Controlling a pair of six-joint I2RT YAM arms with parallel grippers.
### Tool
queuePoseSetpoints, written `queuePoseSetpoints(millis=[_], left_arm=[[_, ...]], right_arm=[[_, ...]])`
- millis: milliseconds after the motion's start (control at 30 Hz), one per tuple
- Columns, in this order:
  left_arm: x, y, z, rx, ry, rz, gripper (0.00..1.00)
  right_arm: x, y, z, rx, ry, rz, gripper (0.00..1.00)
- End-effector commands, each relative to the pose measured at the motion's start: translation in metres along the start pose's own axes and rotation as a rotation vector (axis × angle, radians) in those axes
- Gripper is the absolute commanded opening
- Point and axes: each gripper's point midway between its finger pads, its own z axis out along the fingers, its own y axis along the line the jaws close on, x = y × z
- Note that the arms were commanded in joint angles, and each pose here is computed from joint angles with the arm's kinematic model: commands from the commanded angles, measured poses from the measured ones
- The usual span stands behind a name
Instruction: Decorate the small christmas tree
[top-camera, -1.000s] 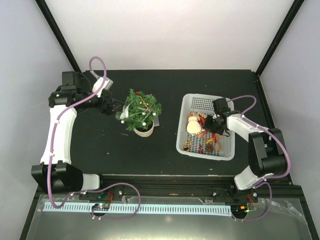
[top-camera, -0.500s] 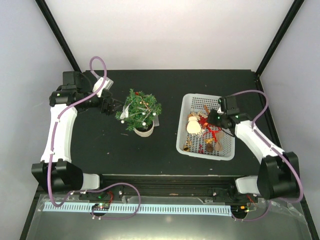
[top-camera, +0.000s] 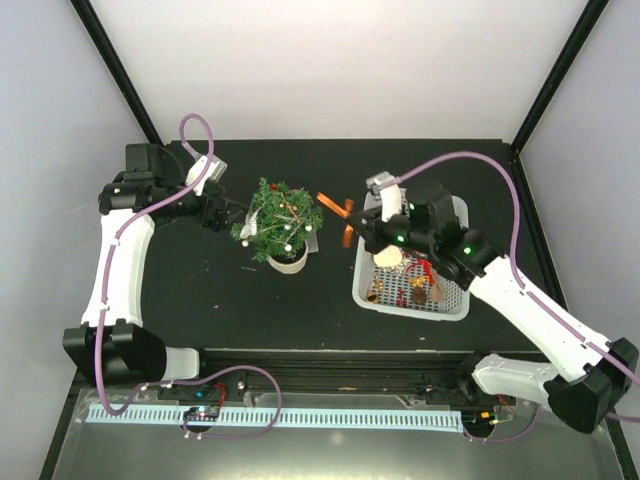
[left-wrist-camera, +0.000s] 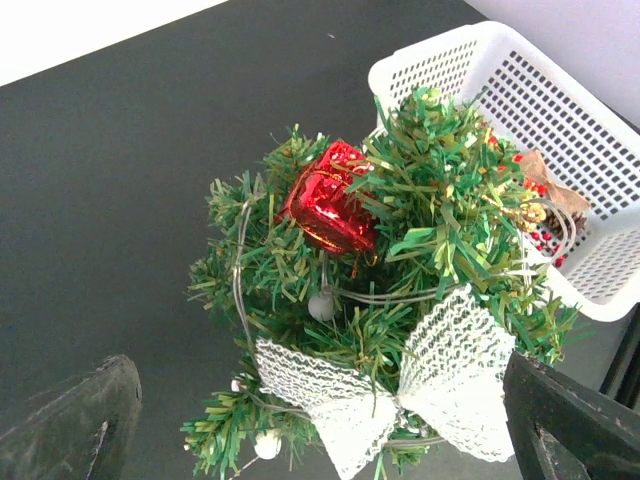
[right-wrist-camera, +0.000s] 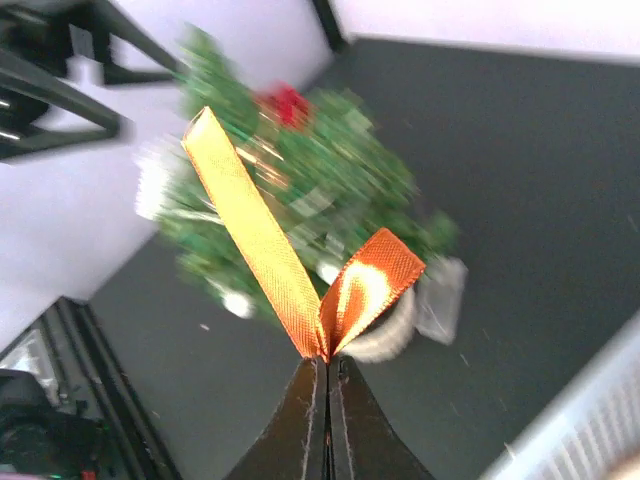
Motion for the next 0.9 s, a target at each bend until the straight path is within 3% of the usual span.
queuePoseSetpoints(millis=[0,367,633,867], left_arm=[[-0.004,-0.010,-0.008,0.009,-0.042,0.022,0.99],[-0.008,-0.014,-0.015,-0.024,-0.073,0.044,0.99],[-0.008,-0.012,-0.014,-0.034,-0.074,0.039,0.99],[-0.007,-0.013,-0.013,-0.026,-0.079,0.033,0.99]], right_arm=[[-0.020,0.049,-0.001,-0.070,0.059,-0.202,0.02],[-0.005,0.098,0.036,-0.190,0.286,-0.376,0.02],[0.015,0.119,0.058,-0.235,0.366,-0.419,0.01],[0.019,0.107,0.078,-0.173,0.387,-0.423,0.01]])
